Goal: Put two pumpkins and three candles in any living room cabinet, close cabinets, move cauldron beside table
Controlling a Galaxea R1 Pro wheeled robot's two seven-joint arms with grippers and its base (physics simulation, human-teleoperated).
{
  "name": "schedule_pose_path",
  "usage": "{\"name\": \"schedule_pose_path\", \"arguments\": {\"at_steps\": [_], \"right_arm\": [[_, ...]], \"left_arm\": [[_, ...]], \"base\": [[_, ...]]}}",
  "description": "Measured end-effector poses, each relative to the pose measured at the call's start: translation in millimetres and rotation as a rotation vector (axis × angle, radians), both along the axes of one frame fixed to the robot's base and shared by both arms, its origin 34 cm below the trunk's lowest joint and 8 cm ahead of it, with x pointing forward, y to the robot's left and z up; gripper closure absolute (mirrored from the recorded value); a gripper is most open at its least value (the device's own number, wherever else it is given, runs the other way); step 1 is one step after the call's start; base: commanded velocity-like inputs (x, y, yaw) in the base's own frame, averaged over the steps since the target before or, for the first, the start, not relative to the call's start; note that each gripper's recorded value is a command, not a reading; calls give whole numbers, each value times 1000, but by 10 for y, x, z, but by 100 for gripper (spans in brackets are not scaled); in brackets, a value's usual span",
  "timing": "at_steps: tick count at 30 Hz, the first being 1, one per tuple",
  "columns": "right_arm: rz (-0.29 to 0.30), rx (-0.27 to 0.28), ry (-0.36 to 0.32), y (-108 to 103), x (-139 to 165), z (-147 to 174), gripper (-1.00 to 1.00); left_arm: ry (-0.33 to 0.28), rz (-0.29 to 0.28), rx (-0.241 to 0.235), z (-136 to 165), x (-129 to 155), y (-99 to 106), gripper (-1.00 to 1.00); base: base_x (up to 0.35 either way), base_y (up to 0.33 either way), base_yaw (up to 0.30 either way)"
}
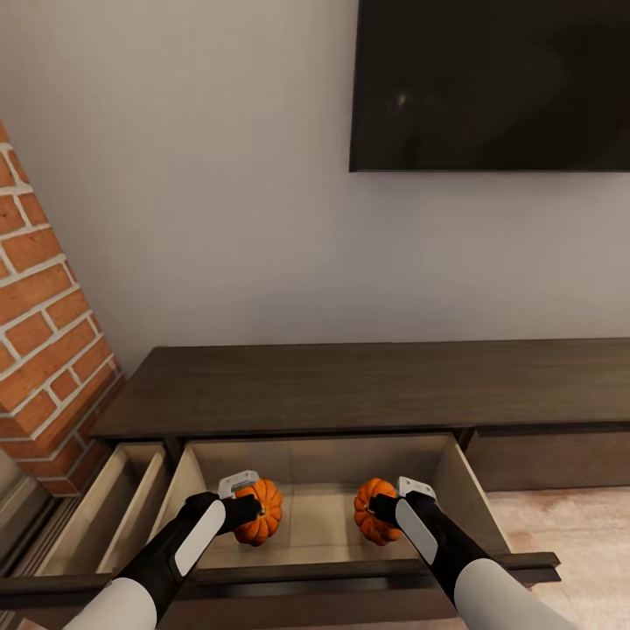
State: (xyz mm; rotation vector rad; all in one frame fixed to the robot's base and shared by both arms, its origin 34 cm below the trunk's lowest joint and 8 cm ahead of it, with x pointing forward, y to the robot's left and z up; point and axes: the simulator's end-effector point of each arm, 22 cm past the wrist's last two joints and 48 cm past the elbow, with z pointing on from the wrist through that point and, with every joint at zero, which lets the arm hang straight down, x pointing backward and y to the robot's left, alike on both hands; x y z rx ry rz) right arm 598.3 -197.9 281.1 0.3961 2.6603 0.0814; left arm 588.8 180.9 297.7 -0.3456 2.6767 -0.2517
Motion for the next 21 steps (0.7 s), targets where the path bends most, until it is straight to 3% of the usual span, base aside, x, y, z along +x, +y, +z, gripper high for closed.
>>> {"name": "schedule_pose_path", "arguments": {"at_steps": [6,11,14,16,21], "right_arm": [[0,16,-8,111,13,15,100],[-14,24,-59,229,104,78,100],[-17,43,-63,355,104,88,100],[-9,55,-63,468,109,107,100],[-1,47,-67,493,238,186,100]], "left_arm": [[-5,0,-1,15,16,-2,100],[-1,1,3,5,6,-6,100],[-24,-2,-20,124,161,-169,100],[-23,-5,-14,153,233,-186,100],[-1,20,11,30,221,-110,100]], "base": [[31,0,0],[1,0,0],[0,0,0],[0,0,0],[0,0,0]]}}
